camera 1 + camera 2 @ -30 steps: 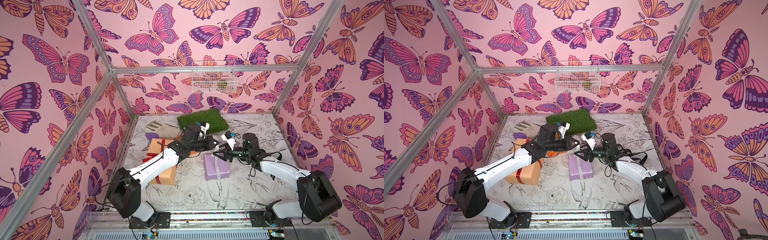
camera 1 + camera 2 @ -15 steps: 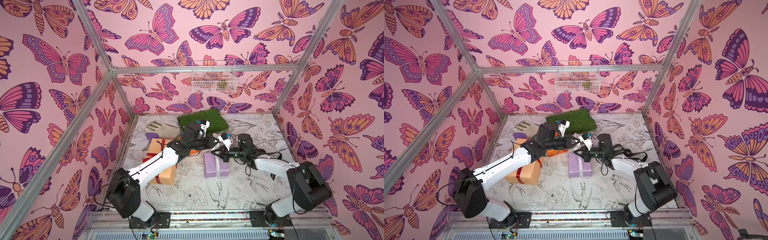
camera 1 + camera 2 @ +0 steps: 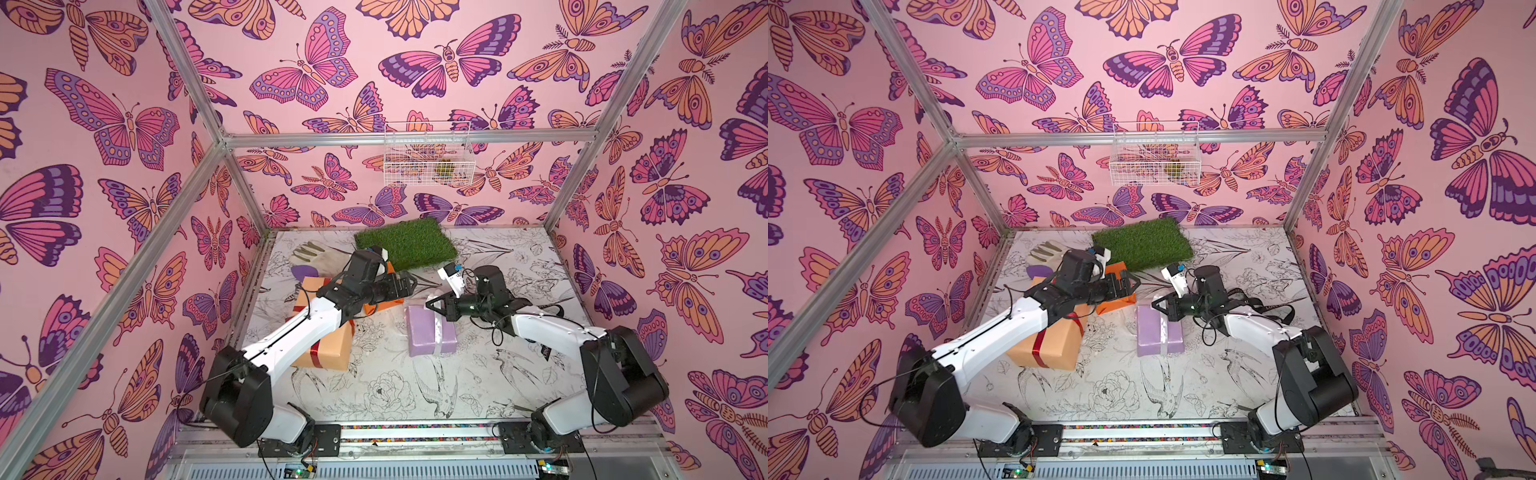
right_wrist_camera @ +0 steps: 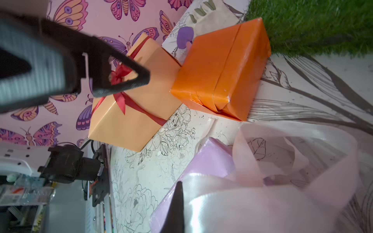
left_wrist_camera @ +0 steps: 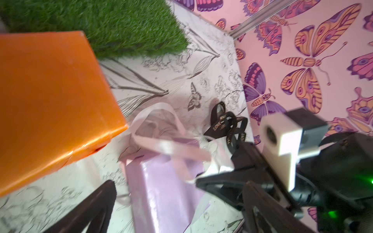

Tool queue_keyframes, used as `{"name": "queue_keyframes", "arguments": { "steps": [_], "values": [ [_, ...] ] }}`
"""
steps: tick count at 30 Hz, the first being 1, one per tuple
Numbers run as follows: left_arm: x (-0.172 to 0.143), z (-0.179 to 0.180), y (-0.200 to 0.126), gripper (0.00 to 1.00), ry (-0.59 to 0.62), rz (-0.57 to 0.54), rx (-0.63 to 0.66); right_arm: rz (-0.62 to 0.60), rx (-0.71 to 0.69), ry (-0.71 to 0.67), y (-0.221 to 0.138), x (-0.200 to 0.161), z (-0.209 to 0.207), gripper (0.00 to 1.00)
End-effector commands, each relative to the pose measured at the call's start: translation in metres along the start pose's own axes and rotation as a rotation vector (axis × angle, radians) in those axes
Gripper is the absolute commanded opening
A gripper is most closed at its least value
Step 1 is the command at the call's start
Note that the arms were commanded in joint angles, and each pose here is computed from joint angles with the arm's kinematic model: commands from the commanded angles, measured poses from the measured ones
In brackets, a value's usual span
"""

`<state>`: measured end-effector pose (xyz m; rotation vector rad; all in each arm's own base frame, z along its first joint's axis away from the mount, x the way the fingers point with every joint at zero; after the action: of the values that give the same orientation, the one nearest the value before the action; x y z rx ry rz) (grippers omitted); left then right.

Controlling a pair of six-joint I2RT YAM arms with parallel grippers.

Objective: Untie the ribbon bows on the gift boxes
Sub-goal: Pull the ribbon from the gift box.

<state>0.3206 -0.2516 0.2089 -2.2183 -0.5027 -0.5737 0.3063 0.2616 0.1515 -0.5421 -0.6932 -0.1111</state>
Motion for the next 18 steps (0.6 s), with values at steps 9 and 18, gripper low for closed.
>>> {"name": "queue_keyframes", "arguments": {
  "steps": [9, 18],
  "values": [
    [-0.053, -0.034, 0.011, 0.0, -0.032, 0.054, -0.282, -0.017, -0.141, 0.35, -0.012, 0.005, -0.003, 0.0],
    [-0.074, -0.066, 0.059, 0.0, -0.016, 0.148, -0.409, -0.07, -0.16, 0.338, -0.033, 0.024, 0.021, 0.0]
  ]
}}
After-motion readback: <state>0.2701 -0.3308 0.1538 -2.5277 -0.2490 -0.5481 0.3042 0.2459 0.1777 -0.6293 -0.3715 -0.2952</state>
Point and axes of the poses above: each gripper's point midway between its finger pads, its own y axis out along the fingers, its own z axis along the line the jaws close on, x = y × z, the point moved 1 cm from there along -y, back along the fingers, and after that the axes turned 3 degrees about y, right-handed, at the moved point
